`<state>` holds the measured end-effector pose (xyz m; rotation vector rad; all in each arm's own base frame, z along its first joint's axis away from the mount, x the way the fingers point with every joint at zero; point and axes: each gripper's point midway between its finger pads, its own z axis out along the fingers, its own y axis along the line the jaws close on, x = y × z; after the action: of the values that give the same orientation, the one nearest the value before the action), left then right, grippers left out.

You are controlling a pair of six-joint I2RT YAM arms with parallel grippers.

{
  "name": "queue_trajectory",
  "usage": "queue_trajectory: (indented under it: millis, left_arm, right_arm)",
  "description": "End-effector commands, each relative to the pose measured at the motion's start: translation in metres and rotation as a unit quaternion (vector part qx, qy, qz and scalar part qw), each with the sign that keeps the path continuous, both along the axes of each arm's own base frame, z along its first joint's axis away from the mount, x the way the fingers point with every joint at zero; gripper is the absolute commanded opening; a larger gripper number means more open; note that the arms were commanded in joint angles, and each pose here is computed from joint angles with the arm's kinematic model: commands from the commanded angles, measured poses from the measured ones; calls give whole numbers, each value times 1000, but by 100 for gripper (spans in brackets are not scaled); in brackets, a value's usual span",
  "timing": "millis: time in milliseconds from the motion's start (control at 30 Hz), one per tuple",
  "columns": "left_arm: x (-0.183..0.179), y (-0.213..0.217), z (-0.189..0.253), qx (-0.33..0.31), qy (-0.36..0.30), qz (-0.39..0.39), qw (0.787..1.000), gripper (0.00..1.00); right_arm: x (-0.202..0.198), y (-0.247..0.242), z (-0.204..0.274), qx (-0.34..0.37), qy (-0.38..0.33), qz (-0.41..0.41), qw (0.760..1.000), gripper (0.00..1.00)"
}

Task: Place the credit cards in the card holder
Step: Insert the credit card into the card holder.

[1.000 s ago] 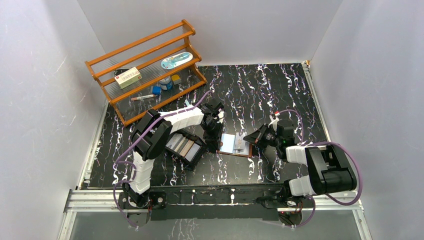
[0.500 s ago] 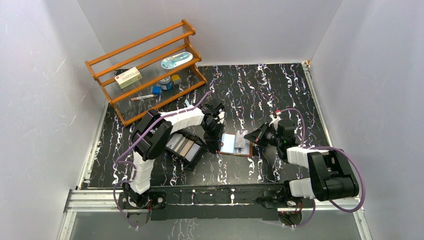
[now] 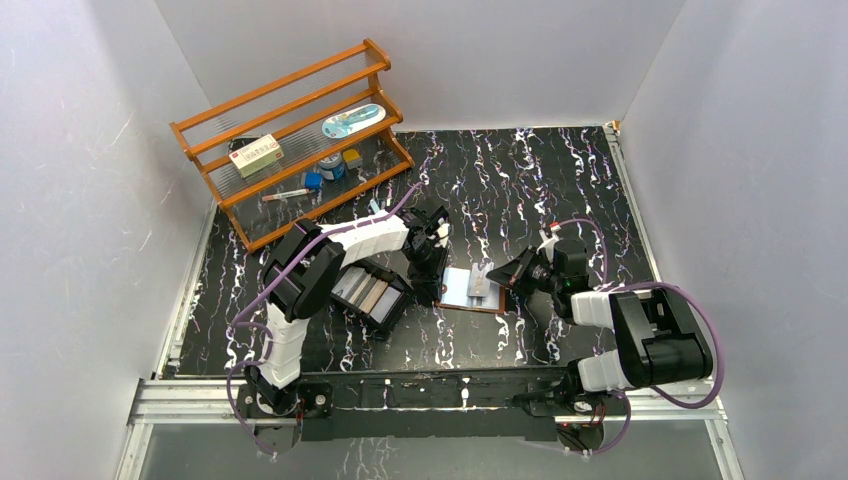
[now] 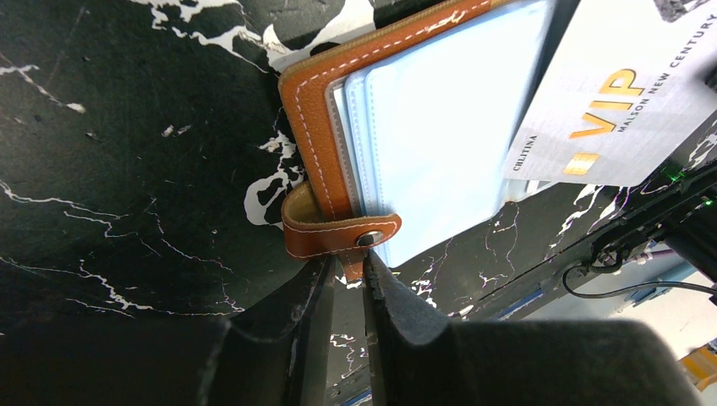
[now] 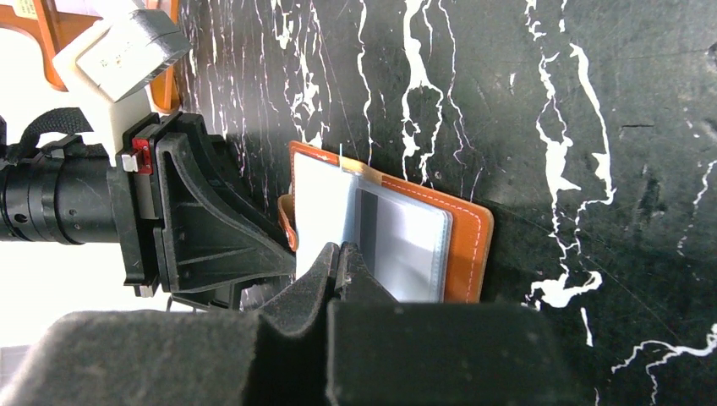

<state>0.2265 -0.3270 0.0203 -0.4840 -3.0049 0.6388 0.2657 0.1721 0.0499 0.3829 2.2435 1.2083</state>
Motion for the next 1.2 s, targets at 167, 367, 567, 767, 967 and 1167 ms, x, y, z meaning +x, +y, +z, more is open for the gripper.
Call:
queue_trajectory:
  millis: [167, 367, 567, 767, 967, 1167]
  left_arm:
    - [-12, 6, -15, 28, 15, -9, 999, 19]
    - [-12, 6, -16, 28, 15, -9, 999, 19]
    - [-12, 5, -16, 28, 16, -8, 999, 19]
    - [-14, 4, -17, 28, 17, -8, 999, 19]
    - [-14, 2, -16, 27, 16, -10, 999, 19]
    - [-13, 2, -16, 26, 16, -11, 999, 19]
  right_arm:
    - [1, 3, 5, 18, -19, 4, 1000, 0]
    - [-14, 1, -8, 14, -4, 7, 1000, 0]
    - [-22, 3, -14, 20, 10, 14, 1000, 0]
    - [-22, 5, -13, 21, 6, 17, 1000, 0]
    - [-16, 10, -11, 25, 0, 34, 999, 0]
    - [-14, 16, -12, 27, -2, 67, 997, 0]
